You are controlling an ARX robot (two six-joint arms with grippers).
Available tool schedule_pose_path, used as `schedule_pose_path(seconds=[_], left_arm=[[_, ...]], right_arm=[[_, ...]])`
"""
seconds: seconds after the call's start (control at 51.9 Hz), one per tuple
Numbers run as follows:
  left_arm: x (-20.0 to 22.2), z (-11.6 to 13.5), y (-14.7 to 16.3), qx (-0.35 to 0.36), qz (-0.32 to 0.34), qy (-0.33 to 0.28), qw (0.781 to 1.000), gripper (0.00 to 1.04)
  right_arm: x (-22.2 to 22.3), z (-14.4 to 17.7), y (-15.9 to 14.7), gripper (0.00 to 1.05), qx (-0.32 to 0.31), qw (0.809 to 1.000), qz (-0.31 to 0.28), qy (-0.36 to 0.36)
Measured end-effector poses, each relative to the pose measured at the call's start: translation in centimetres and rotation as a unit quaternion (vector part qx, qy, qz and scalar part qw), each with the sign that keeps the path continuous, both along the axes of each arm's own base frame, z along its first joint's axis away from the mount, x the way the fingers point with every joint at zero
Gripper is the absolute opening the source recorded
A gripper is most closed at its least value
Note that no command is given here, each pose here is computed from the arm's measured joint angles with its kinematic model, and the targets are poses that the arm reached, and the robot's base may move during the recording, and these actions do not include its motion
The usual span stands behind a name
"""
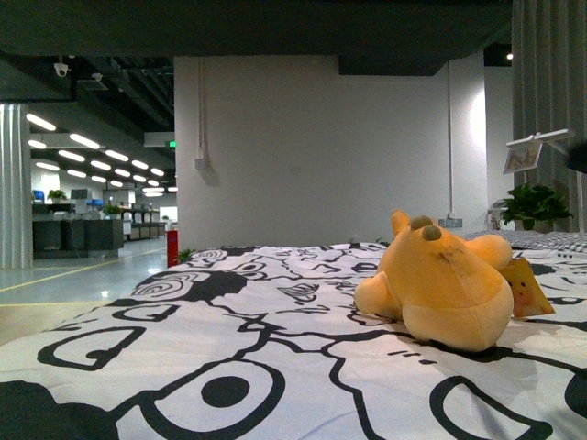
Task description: Put away toys
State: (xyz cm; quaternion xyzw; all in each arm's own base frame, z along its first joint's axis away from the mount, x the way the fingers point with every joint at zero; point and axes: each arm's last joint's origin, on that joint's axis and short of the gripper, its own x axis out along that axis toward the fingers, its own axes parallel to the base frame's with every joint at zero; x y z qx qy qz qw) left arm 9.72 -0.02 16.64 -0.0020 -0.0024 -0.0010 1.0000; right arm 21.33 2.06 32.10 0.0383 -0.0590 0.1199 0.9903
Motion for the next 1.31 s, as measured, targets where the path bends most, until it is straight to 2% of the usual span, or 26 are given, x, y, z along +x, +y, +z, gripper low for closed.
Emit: schedule_pose_path(seconds=[0.096, 0.193, 0.424, 0.578, 0.963, 1.175, 1.31], left_arm=[[0.0, 0.0, 0.0, 0.000, 0.000, 0.000, 1.000, 0.98], [0.0, 0.0, 0.0, 0.000, 0.000, 0.000, 1.000, 0.98], [0.0, 0.0, 0.0, 0.000, 0.000, 0.000, 1.000, 0.98], [0.0, 0.0, 0.0, 0.000, 0.000, 0.000, 1.000, 0.98], [0.0, 0.0, 0.0, 0.000, 0.000, 0.000, 1.000, 0.98], [0.0, 0.0, 0.0, 0.000, 0.000, 0.000, 1.000, 0.98], [0.0, 0.0, 0.0, 0.000, 0.000, 0.000, 1.000, 0.98]], right_arm=[[4.2, 3.1, 3.4, 0.98, -0.009, 1.000, 0.003, -0.006], [6.8, 4.3, 6.3, 0.98, -0.027, 1.000, 0.001, -0.001], [11.0, 3.9, 11.3, 0.98, -0.081, 0.996, -0.012, 0.022], [13.1, 2.9, 12.9, 0.98, -0.117, 0.992, -0.043, 0.034], [16.8, -0.5, 12.4, 0.98, -0.178, 0.975, -0.116, 0.064], [18.0, -1.2, 10.5, 0.98, -0.183, 0.968, -0.157, 0.066], [18.8, -3.1, 8.6, 0.98, -0.182, 0.963, -0.178, 0.092]])
